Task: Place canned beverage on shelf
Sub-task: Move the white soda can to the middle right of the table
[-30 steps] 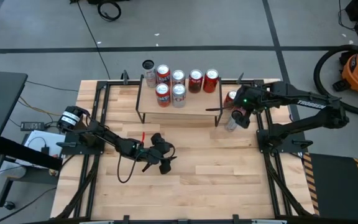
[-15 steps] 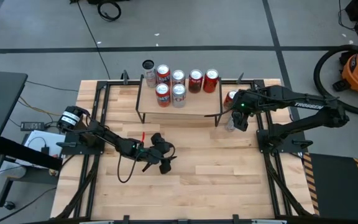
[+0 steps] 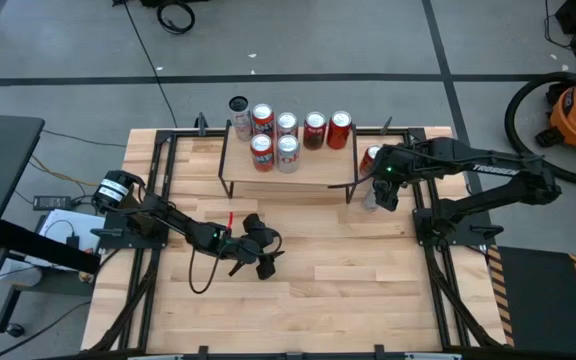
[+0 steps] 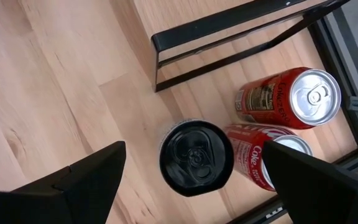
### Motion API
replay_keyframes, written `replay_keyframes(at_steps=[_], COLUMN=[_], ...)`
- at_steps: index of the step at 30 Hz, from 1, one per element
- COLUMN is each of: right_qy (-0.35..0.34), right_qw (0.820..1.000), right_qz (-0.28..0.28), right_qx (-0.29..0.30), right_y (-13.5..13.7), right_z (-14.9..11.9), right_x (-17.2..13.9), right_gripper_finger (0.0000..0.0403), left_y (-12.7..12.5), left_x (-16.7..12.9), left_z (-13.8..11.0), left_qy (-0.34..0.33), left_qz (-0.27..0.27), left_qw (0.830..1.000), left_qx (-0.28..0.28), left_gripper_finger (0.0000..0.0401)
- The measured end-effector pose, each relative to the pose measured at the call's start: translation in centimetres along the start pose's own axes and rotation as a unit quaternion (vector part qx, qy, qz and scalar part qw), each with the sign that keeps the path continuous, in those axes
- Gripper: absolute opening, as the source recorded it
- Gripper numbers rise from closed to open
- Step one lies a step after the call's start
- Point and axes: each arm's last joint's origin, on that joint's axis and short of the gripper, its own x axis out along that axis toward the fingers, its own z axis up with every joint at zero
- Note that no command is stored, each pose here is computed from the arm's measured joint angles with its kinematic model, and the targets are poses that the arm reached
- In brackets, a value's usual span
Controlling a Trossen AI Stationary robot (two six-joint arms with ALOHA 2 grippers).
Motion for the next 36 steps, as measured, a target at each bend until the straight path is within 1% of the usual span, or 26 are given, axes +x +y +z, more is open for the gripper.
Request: replay_keyframes(at_steps=[14,24,30,36], right_qy=[0.022,0.023,0.042,0.055], right_qw=[1.000,0.999,0.999,0.998], right_qz=[-0.005,-0.005,0.004,0.001], right_qx=[-0.014,-0.025,-0.017,-0.031], right_y=[0.2,0.3,0.5,0.6], right_z=[0.2,0.5,0.5,0.8], right_x=[0.6,1.0,1.3,1.8], right_gripper_finger=[0.0387,0.0387,0.0387,0.0387], left_y=[0.0,0.0,0.0,0.2], left_x=[0.0,0.0,0.0,0.1], left_z=[0.1,0.1,0.1,0.2], left_qy=[-0.003,-0.003,-0.003,-0.001], left_qz=[-0.002,-0.001,-0.001,-0.003], left_qw=[1.000,1.000,1.000,1.000], left_qx=[-0.002,-0.001,-0.002,-0.004], left_gripper_finger=[0.0274,0.0274,0.0274,0.0274])
